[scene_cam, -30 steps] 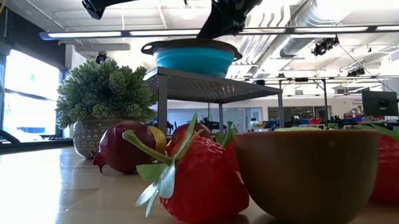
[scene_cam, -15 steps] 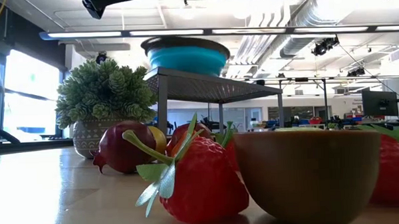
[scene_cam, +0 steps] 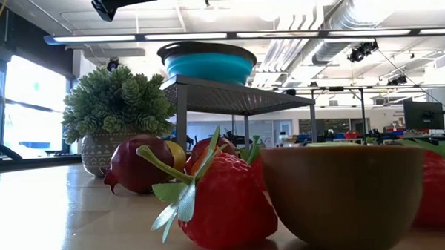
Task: Pick & Place Fruit
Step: Put the strawberry into the blue strainer bowl on the shelf
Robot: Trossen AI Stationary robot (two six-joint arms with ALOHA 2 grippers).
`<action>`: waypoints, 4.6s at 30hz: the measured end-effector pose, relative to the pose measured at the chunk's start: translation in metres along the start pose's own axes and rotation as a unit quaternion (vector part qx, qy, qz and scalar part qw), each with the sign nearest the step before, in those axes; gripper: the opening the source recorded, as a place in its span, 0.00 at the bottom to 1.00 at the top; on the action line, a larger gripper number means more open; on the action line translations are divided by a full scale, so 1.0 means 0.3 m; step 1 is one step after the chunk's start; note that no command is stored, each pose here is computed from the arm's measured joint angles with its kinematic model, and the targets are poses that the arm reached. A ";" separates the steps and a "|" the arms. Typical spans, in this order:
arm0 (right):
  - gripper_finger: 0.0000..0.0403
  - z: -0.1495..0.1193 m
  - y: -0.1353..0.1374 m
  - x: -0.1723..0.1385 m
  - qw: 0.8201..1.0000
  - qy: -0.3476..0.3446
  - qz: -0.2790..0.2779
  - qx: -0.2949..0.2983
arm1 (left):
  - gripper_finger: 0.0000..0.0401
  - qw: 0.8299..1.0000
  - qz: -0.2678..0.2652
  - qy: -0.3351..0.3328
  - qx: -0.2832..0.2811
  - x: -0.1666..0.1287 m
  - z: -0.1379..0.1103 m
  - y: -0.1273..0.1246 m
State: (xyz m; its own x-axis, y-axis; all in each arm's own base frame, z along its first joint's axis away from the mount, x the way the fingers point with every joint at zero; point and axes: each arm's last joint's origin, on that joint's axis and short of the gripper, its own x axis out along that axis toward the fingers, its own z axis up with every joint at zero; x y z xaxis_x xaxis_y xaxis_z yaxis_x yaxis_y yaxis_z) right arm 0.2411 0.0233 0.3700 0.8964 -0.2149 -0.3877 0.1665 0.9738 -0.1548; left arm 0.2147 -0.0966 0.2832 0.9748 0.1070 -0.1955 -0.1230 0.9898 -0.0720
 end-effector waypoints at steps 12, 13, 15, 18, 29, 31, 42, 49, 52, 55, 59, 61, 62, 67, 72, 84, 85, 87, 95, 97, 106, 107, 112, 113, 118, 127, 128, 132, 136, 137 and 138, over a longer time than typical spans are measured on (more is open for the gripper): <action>0.01 -0.233 0.009 -0.072 0.990 -0.110 0.049 0.070 | 0.54 1.000 0.000 -0.001 -0.005 0.000 0.001 0.000; 0.01 -0.254 0.008 -0.075 0.990 -0.106 0.050 0.075 | 0.54 1.000 0.000 -0.001 -0.005 0.000 0.001 0.000; 0.01 -0.281 0.007 -0.078 0.989 -0.111 0.052 0.082 | 0.54 1.000 0.000 -0.001 -0.005 0.000 0.001 0.000; 0.01 -0.320 0.010 -0.081 0.987 -0.119 0.072 0.083 | 0.54 1.000 0.000 -0.001 -0.005 0.000 0.001 0.000; 0.01 -0.434 0.047 -0.049 0.968 -0.141 0.185 0.096 | 0.54 1.000 0.000 0.002 -0.002 0.000 -0.001 0.000; 0.01 -0.448 0.054 -0.046 0.965 -0.133 0.190 0.120 | 0.54 1.000 0.000 0.002 -0.002 0.000 -0.002 0.000; 0.01 -0.465 0.166 -0.042 0.958 -0.113 0.222 0.144 | 0.54 0.999 -0.017 0.008 -0.039 0.000 -0.003 -0.003; 0.01 -0.484 0.282 -0.021 0.954 -0.113 0.238 0.141 | 0.54 0.998 -0.039 0.025 -0.035 -0.001 -0.012 -0.006; 0.01 -0.490 0.329 -0.014 0.950 -0.123 0.252 0.141 | 0.54 0.998 -0.038 0.030 -0.032 -0.001 -0.015 -0.005; 0.01 -0.491 0.370 -0.010 0.943 -0.134 0.269 0.143 | 0.54 0.998 -0.037 0.033 -0.030 -0.001 -0.017 -0.005; 0.01 -0.469 0.430 -0.009 0.944 -0.134 0.270 0.138 | 0.54 0.998 -0.037 0.033 -0.036 -0.001 -0.018 -0.005; 0.01 -0.453 0.462 -0.009 0.945 -0.127 0.271 0.129 | 0.54 0.998 -0.037 0.033 -0.042 -0.001 -0.018 -0.005; 0.01 -0.446 0.478 -0.008 0.947 -0.120 0.273 0.123 | 0.54 0.998 -0.037 0.033 -0.043 -0.001 -0.018 -0.005; 0.01 -0.416 0.551 0.002 0.953 -0.079 0.278 0.088 | 0.54 0.998 -0.033 0.035 -0.041 -0.001 -0.020 -0.004; 0.01 -0.397 0.614 0.014 0.962 -0.032 0.262 0.075 | 0.54 0.998 -0.031 0.040 -0.039 -0.001 -0.023 -0.002; 0.01 -0.449 0.724 0.054 0.964 0.050 0.259 0.024 | 0.54 0.997 -0.029 0.043 -0.051 -0.001 -0.025 -0.002; 0.01 -0.463 0.728 0.059 0.963 0.066 0.260 0.023 | 0.54 0.997 -0.029 0.043 -0.050 -0.001 -0.025 -0.002; 0.01 -0.488 0.735 0.073 0.961 0.090 0.262 0.028 | 0.54 0.997 -0.029 0.043 -0.050 -0.001 -0.025 -0.002; 0.15 -0.565 0.742 0.148 0.960 0.153 0.226 0.060 | 0.54 0.997 -0.027 0.043 -0.051 -0.001 -0.025 -0.002; 0.24 -0.583 0.744 0.162 0.958 0.167 0.225 0.059 | 0.54 0.997 -0.027 0.043 -0.051 -0.001 -0.025 -0.002; 0.56 -0.609 0.756 0.174 0.952 0.183 0.243 0.035 | 0.54 0.997 -0.028 0.043 -0.051 -0.001 -0.025 -0.002; 0.57 -0.608 0.755 0.175 0.952 0.182 0.242 0.035 | 0.54 0.997 -0.028 0.043 -0.051 -0.001 -0.025 -0.002; 0.55 -0.606 0.748 0.182 0.957 0.177 0.229 0.031 | 0.54 0.997 -0.027 0.044 -0.050 -0.001 -0.026 -0.001; 0.54 -0.605 0.746 0.185 0.957 0.176 0.229 0.032 | 0.54 0.997 -0.027 0.044 -0.050 -0.001 -0.026 -0.001; 0.50 -0.604 0.743 0.189 0.957 0.176 0.228 0.034 | 0.54 0.997 -0.027 0.046 -0.049 -0.001 -0.027 -0.001; 0.48 -0.656 0.780 0.230 0.953 0.179 0.242 0.038 | 0.54 0.997 -0.027 0.046 -0.049 -0.001 -0.027 -0.001; 0.48 -0.662 0.783 0.234 0.953 0.179 0.241 0.038 | 0.54 0.997 -0.027 0.046 -0.049 -0.001 -0.027 -0.001; 0.48 -0.664 0.785 0.236 0.953 0.178 0.243 0.039 | 0.54 0.997 -0.027 0.046 -0.049 -0.001 -0.027 -0.001; 0.48 -0.664 0.785 0.236 0.953 0.177 0.241 0.039 | 0.54 0.997 -0.027 0.048 -0.048 -0.002 -0.029 -0.001; 0.48 -0.665 0.785 0.236 0.953 0.178 0.241 0.039 | 0.54 0.997 -0.027 0.049 -0.047 -0.002 -0.030 -0.001; 0.47 -0.665 0.785 0.236 0.953 0.178 0.241 0.039 | 0.54 0.997 -0.026 0.050 -0.047 -0.002 -0.031 0.000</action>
State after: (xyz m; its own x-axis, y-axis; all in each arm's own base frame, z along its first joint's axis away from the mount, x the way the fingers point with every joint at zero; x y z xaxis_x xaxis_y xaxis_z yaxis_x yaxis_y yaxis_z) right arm 0.2619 0.2226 0.1249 0.6829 0.2601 -0.6826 -0.1866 0.9656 0.1812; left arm 0.2125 -0.0977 0.2744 0.9573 0.0407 -0.2861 -0.0937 0.9802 -0.1743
